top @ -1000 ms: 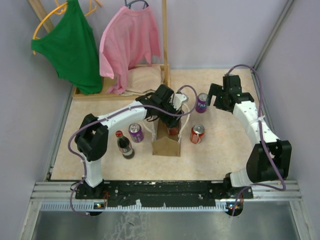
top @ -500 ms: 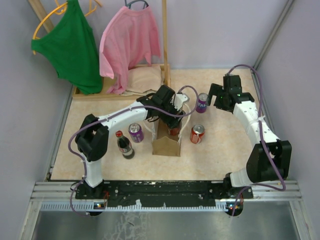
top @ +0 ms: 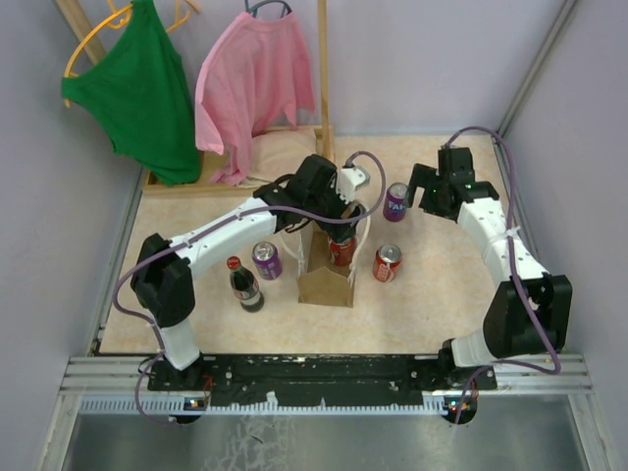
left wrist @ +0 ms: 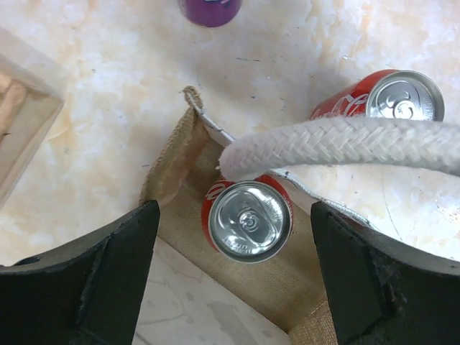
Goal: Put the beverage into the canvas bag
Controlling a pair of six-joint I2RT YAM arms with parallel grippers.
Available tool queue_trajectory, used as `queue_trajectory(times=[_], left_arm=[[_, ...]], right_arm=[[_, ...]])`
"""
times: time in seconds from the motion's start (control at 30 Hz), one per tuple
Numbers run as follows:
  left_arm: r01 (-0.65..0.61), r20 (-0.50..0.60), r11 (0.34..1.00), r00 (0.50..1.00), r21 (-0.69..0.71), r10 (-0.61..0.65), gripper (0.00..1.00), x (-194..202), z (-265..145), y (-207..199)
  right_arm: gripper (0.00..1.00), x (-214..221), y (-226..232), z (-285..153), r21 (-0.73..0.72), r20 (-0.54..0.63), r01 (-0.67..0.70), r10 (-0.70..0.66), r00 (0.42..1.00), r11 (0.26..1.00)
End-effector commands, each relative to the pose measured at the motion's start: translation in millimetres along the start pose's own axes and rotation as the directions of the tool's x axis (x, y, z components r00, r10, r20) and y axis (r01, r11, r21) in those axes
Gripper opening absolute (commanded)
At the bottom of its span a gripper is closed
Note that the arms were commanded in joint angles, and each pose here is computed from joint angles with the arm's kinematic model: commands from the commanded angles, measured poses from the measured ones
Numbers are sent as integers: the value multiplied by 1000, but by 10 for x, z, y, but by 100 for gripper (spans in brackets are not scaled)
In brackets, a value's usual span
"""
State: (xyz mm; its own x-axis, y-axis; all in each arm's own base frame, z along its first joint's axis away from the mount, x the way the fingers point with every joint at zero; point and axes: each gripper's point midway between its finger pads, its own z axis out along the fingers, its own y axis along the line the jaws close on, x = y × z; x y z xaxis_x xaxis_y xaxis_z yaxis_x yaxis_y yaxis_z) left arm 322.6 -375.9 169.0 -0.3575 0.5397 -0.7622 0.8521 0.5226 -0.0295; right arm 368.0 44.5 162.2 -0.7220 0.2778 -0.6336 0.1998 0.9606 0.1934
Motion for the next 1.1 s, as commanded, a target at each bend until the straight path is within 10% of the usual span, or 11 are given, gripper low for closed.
queue_trajectory(times=[0.0,0.47,1.07], left_arm=[[-24,93,995,995,-102,34,92,-326,-324,155],[189,202,957,969,-222,-144,91,-221,-1226,927],[337,223,884,935,-324,-275,91,488,-1729,1320]], right_arm=[[99,-282,70,-34,-26,64,1,0,998,1000],[94,-987,523,315,-79,27,87,-85,996,993],[95,-283,493,857,35,-322,242,-218,921,970]])
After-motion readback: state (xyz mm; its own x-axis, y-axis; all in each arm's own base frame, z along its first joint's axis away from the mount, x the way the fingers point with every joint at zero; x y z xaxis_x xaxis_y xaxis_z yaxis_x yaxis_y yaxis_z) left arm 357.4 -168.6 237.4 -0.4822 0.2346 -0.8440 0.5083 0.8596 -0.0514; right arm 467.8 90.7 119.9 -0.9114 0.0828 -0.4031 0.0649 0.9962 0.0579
